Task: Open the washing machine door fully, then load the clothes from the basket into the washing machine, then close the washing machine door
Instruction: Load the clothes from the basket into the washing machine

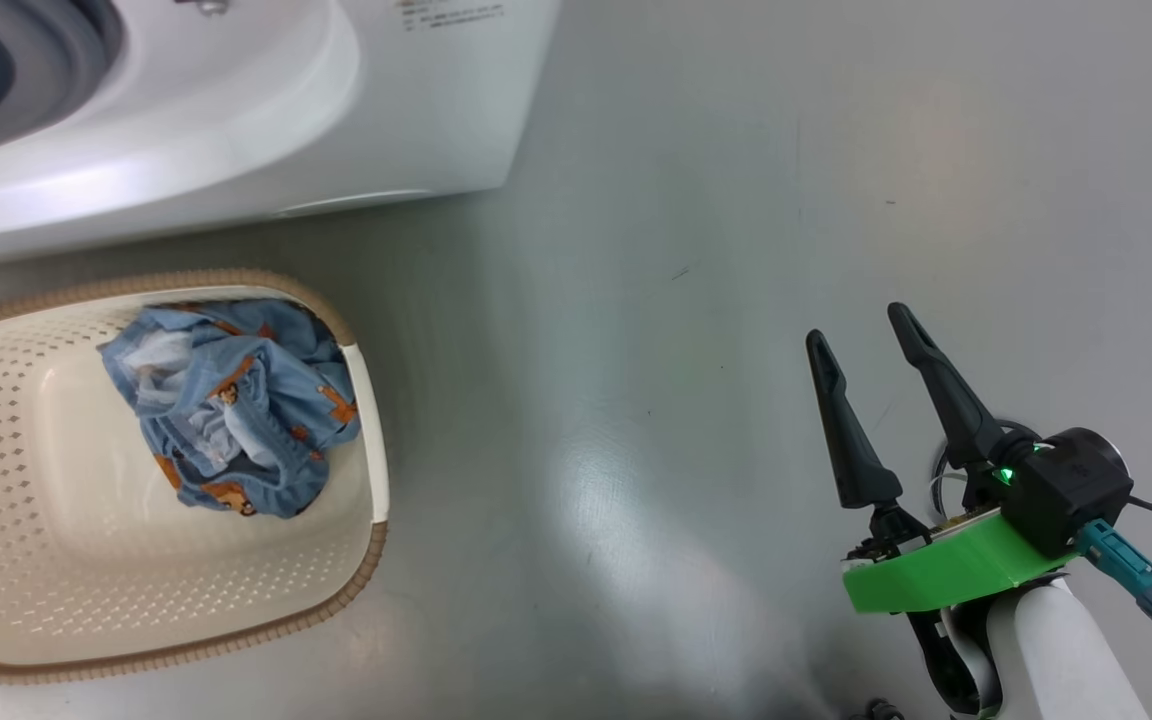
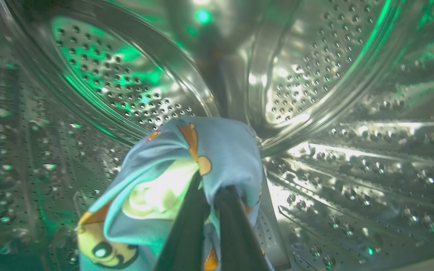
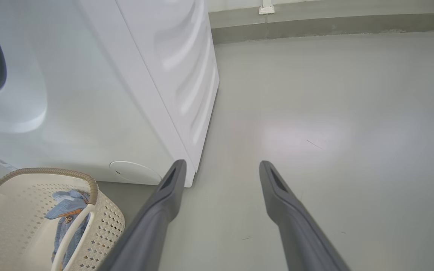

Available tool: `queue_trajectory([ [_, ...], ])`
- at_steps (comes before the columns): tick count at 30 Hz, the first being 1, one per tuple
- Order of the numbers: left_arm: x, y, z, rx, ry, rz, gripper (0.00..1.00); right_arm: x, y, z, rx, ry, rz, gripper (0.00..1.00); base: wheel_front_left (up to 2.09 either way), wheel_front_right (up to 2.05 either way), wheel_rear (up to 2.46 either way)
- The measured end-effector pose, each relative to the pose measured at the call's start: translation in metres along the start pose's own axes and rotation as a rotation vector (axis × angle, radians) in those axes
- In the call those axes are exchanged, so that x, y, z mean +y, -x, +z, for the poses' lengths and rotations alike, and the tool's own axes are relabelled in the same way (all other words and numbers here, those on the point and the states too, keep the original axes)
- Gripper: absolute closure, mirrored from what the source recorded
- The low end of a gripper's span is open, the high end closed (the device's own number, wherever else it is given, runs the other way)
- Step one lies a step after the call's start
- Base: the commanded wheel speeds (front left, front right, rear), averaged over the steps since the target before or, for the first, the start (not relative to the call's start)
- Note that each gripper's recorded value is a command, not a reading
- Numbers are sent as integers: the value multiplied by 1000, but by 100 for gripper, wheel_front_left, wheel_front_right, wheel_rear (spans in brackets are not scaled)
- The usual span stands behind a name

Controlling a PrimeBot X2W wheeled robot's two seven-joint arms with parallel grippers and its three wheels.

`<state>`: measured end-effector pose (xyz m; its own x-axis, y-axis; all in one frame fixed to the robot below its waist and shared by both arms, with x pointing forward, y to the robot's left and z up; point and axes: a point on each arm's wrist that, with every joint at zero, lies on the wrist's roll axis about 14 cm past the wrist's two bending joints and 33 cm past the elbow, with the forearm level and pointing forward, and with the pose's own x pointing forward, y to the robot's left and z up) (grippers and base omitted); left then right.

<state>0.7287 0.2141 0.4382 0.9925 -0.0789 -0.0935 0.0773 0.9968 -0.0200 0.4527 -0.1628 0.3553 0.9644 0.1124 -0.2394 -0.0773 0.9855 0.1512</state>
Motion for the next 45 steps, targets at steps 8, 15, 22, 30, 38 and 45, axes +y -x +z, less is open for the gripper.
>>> queue_trajectory([
  [8,-6,-1,-14,51,5,-15,0,-2,2,-3,10,-6,-6,0,0,0,0],
  [15,-7,4,-9,47,0,-23,0,0,2,2,-1,-7,-2,0,0,0,0],
  [22,-11,15,-3,42,-23,-48,0,6,0,10,-24,-6,14,0,0,0,0],
  [30,-25,47,-15,65,-1,-92,0,14,-1,25,-65,5,36,0,0,0,0],
  [38,-23,86,-13,47,4,-113,0,26,3,35,-74,3,64,0,0,0,0],
  [45,-23,129,-17,24,14,-118,0,30,6,47,-100,2,72,0,0,0,0],
])
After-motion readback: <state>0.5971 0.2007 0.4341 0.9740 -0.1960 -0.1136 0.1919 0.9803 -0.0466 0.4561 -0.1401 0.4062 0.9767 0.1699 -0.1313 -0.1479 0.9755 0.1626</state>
